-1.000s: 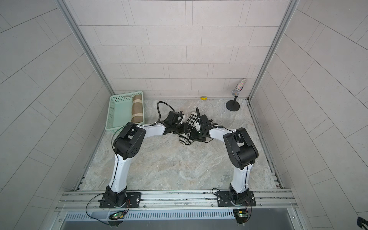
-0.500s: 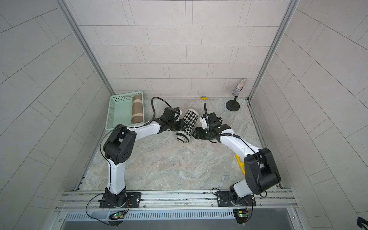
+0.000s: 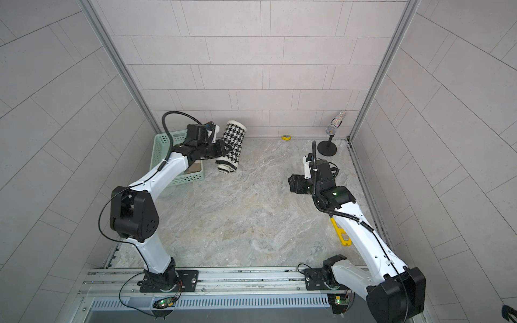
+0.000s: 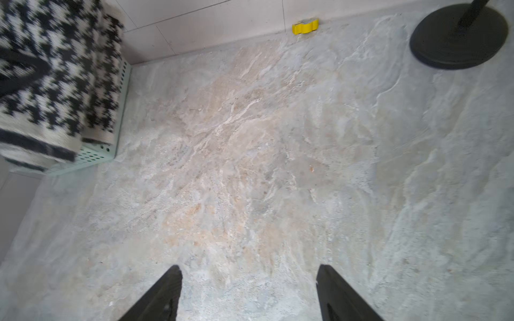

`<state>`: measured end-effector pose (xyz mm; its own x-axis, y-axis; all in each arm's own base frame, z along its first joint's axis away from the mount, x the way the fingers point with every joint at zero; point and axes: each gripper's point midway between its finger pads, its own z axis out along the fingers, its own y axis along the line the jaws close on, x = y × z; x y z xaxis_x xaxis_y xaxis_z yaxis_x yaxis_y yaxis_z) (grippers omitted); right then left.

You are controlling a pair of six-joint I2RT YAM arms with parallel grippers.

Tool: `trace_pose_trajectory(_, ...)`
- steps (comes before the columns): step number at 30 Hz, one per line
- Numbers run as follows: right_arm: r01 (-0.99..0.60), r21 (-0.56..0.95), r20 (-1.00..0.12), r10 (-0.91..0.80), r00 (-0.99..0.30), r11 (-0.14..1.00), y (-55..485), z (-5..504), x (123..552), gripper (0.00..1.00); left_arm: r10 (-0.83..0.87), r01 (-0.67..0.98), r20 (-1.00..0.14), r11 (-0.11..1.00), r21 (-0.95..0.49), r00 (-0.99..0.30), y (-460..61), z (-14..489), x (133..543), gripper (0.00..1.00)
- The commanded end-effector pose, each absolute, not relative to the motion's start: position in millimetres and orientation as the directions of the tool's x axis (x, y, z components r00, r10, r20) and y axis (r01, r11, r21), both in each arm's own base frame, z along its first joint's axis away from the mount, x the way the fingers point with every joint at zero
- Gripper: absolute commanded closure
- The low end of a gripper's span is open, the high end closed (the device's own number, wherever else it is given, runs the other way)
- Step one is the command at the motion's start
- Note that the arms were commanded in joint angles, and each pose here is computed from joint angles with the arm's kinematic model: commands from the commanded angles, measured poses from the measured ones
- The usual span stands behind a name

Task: Roll up the scarf and place it into the basket
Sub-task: Place the scarf in the basket.

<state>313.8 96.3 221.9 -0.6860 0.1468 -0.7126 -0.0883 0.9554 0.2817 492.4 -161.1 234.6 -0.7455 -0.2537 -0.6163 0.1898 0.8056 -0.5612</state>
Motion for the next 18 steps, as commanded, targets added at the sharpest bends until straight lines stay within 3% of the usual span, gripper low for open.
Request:
trace_pose_trajectory(1, -0.035, 0.155, -0.712, 0.087, -0.696, 0.987, 72, 215, 305, 0.08, -0.303, 0.103, -0.650, 0.855, -0.508, -0.697, -90, 257, 500, 1.00)
trace_pose_trajectory(4, -0.002, 0.115, -0.717, 0.082, -0.692, 0.993, 61, 214, 301, 0.00, -0.387, 0.034, -0.628, 0.834, -0.551, -0.675, -37, 254, 513, 1.00)
trace_pose_trajectory(12, 0.070, 0.041, -0.729, 0.077, -0.680, 0.997, 40, 214, 293, 0.00, -0.504, -0.092, -0.539, 0.782, -0.616, -0.675, 59, 214, 537, 1.00)
trace_pose_trajectory(18, 0.097, 0.019, -0.719, 0.081, -0.691, 0.995, 34, 212, 289, 0.00, -0.529, -0.169, -0.467, 0.770, -0.615, -0.709, 99, 166, 550, 1.00)
